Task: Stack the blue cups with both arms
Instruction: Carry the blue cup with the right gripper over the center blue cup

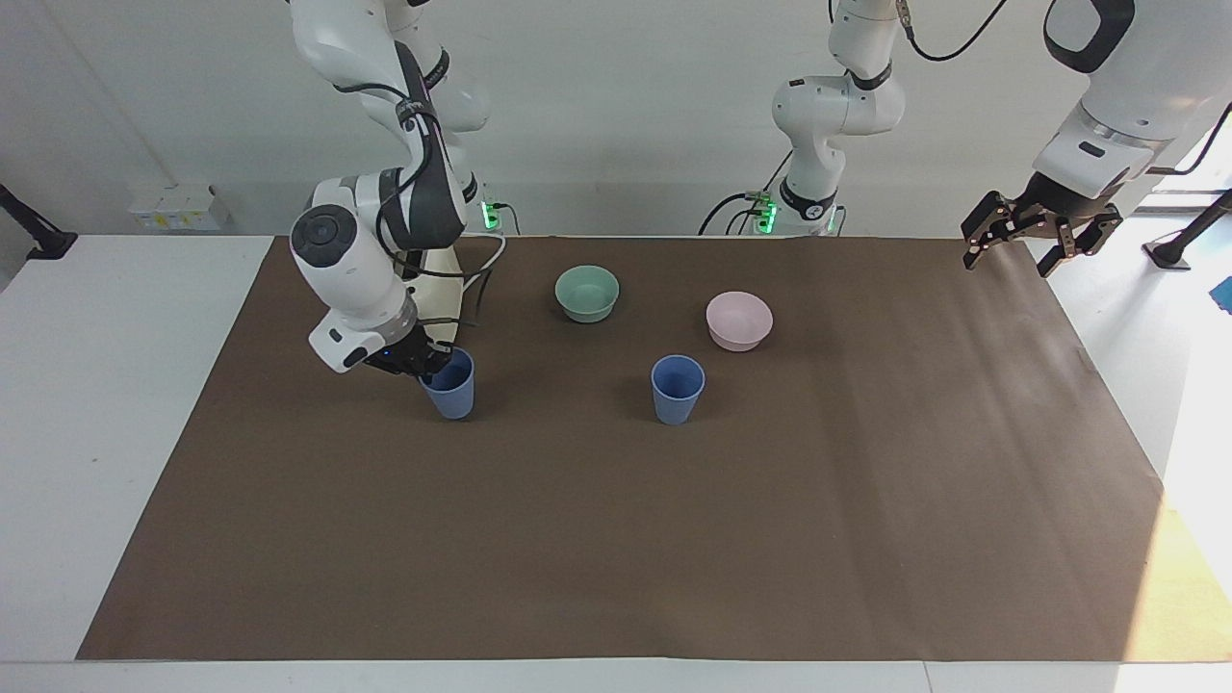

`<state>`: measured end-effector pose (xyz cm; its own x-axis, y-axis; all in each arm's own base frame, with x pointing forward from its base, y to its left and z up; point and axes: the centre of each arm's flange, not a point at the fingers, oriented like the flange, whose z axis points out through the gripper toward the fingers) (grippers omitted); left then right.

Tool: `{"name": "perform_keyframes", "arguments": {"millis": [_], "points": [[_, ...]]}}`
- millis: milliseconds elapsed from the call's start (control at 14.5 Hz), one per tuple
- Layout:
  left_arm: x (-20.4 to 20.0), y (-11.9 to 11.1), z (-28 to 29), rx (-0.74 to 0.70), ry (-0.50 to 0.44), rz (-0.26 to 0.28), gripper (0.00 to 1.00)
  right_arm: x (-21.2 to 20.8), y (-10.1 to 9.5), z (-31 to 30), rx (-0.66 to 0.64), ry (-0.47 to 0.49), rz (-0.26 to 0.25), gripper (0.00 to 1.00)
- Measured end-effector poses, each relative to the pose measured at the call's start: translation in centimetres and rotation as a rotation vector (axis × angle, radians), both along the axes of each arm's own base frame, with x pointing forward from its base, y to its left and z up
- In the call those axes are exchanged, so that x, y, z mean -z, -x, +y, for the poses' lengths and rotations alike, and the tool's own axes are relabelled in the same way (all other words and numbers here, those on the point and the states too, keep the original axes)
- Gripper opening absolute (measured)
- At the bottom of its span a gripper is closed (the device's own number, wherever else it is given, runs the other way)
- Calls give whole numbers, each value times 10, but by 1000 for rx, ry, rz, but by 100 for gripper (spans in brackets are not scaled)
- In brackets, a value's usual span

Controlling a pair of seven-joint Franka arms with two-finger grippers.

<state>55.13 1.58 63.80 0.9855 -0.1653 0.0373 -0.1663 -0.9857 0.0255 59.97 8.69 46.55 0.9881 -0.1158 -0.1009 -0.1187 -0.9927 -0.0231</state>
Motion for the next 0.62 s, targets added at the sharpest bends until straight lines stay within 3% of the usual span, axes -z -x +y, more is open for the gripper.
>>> {"name": "perform_keyframes", "arguments": {"millis": [277,623], "points": [[-1,0,0,1,0,-2,100,-80,10,73,85,9,-26,4],[-1,0,-1,2,0,-2,100,-123,36,193,81,-39,-101,4]]}}
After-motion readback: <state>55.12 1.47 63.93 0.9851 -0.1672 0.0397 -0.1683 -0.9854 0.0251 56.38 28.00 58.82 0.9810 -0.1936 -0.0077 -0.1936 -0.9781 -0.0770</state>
